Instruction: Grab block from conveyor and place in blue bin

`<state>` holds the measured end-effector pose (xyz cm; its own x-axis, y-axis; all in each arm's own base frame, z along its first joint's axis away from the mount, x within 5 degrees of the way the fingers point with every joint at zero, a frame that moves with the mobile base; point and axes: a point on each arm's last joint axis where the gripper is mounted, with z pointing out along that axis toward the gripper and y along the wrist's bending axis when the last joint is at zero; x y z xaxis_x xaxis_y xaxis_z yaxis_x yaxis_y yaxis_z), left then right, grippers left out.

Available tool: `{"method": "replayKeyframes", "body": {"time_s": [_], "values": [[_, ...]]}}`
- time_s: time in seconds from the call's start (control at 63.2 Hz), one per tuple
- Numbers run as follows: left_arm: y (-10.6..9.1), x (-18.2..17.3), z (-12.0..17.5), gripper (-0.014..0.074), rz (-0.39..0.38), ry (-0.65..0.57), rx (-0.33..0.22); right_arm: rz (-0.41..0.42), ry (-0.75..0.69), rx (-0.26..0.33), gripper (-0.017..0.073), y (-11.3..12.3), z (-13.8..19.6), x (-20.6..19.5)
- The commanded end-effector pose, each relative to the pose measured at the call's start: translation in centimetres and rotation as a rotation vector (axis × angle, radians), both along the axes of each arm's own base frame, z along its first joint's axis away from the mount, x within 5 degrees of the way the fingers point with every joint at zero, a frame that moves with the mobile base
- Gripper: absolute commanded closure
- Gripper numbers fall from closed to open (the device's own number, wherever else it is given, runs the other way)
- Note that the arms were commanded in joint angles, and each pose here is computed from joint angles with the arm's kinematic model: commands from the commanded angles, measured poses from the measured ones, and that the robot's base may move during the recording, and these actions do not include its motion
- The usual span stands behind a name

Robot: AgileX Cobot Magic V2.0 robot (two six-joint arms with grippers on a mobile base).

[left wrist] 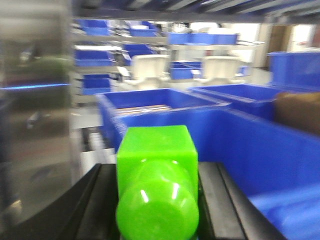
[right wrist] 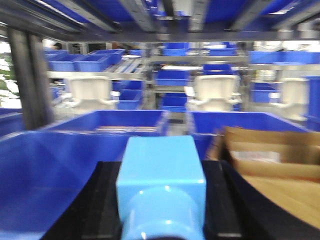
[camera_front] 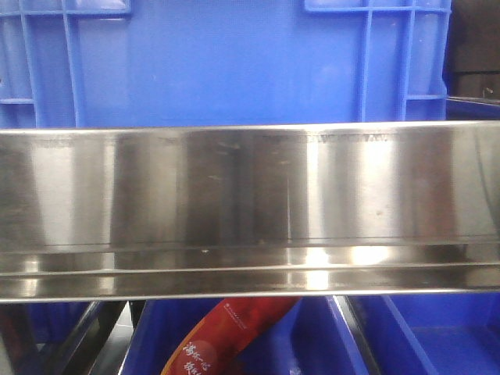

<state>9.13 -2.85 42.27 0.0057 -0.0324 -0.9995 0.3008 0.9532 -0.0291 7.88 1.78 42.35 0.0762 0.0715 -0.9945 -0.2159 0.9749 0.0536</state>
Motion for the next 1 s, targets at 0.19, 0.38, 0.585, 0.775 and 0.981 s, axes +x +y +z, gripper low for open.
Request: {"method": "replayKeyframes", "body": {"time_s": [0.19,0.38,0.585,0.775,0.981], "values": [[-4.1,6.9,2.6,0.0705,-0.132,0.108,0.000,0.186,0.091,-0.008,0.0721,3.8,1.2,6.4],[-7.7,10.5,2.2,0.0705,-0.219,0.162,0.026,0.324,0.157,-0.036,0.0721,8.2,1.9,10.3],[-10.4,14.2,0.4,0.0705,-0.242,0.243,0.080,0.397,0.240,-0.073,0.0721,12.5,0.9,14.3],[-11.4,16.0,-1.6,0.0647,-0.241,0.312,0.108,0.406,0.325,-0.101,0.0671,14.4,-1.5,16.7],[-11.5,16.2,-1.7,0.0286,-0.240,0.314,0.109,0.403,0.332,-0.090,0.0203,14.7,-1.9,17.2]]}}
